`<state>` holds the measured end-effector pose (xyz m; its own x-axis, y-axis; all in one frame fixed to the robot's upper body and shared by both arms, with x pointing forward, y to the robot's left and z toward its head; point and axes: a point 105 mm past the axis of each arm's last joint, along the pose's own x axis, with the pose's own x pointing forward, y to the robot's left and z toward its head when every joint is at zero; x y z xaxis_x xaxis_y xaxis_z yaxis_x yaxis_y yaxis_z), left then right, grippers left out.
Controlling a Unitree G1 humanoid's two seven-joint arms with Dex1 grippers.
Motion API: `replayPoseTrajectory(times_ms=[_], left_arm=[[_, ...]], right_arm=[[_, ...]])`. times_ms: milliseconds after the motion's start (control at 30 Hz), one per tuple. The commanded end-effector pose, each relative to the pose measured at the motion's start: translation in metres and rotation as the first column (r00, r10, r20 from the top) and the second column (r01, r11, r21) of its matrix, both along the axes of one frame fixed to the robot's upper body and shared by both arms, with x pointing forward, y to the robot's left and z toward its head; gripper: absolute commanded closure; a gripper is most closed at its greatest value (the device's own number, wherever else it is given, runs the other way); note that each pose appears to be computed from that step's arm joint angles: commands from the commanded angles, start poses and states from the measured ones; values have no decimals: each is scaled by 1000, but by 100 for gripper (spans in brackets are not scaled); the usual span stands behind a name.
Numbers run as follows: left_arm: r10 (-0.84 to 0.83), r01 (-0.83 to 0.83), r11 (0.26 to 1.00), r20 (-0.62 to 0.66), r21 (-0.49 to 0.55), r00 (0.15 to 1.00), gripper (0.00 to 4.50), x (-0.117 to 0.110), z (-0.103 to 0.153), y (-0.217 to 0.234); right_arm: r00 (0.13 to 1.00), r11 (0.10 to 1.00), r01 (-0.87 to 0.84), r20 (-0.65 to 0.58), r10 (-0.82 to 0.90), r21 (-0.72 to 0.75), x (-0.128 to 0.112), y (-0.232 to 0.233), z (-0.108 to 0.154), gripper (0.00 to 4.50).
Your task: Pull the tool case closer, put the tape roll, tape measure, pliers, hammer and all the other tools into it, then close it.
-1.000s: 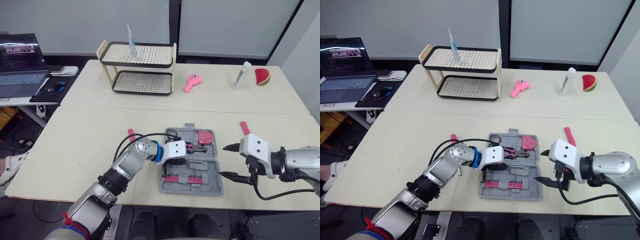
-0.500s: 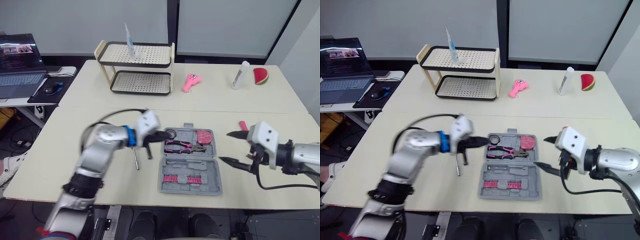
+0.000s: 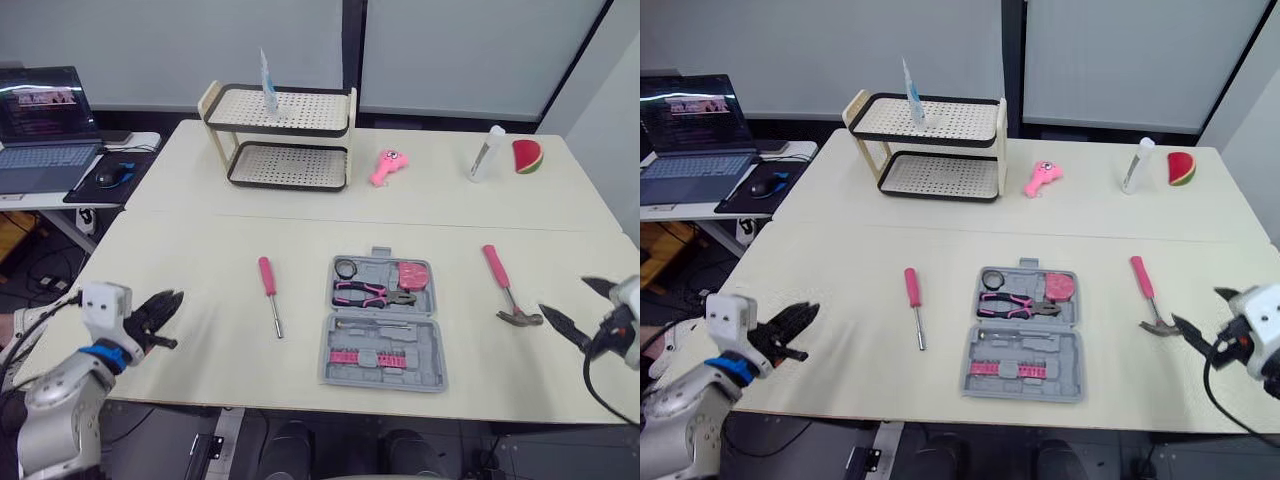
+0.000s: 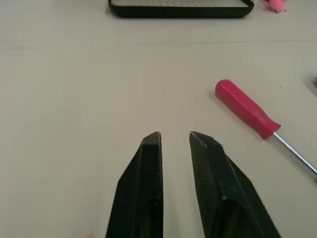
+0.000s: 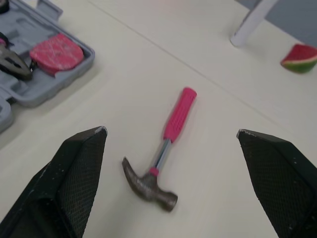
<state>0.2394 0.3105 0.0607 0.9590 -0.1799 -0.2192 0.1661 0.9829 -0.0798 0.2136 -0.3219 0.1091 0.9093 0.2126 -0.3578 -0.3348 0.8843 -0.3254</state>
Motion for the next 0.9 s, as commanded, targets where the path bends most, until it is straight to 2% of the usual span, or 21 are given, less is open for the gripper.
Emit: replayPoseTrajectory(times_ms=[33, 267, 300, 533, 667, 767, 867, 900], left_arm=[[14, -14, 1000, 16, -15, 1000, 240, -19, 1, -3], [55, -55, 998, -27, -29, 998, 23, -37, -14, -3], [56, -57, 998, -29, -27, 998, 5, -38, -14, -2], [2, -1, 999, -37, 34, 999, 5, -42, -8, 3], [-237, 242, 962, -53, 125, 970, 5, -44, 9, -15], [-416, 420, 895, -57, 149, 908, 5, -39, 22, -39], [-622, 618, 760, -52, 198, 781, 5, -31, 38, -73], [-691, 682, 695, -49, 227, 721, 5, -28, 45, -85]], right_arm=[[999, 999, 35, 3, -35, 17, -12, -6, -6, 0], [998, 998, 40, -44, -38, 46, -19, -3, -20, 0], [998, 998, 39, -44, -36, 46, -18, -3, -19, 0], [999, 999, 31, -34, -30, 42, -9, -3, -11, 0], [1000, 999, -2, -29, 3, 34, 2, -2, 0, 0], [998, 999, -43, -48, 43, 18, 13, 1, 6, 0], [991, 998, -55, -122, 59, 33, 25, 5, 6, 0], [989, 998, -51, -137, 56, 39, 30, 6, 7, 0]])
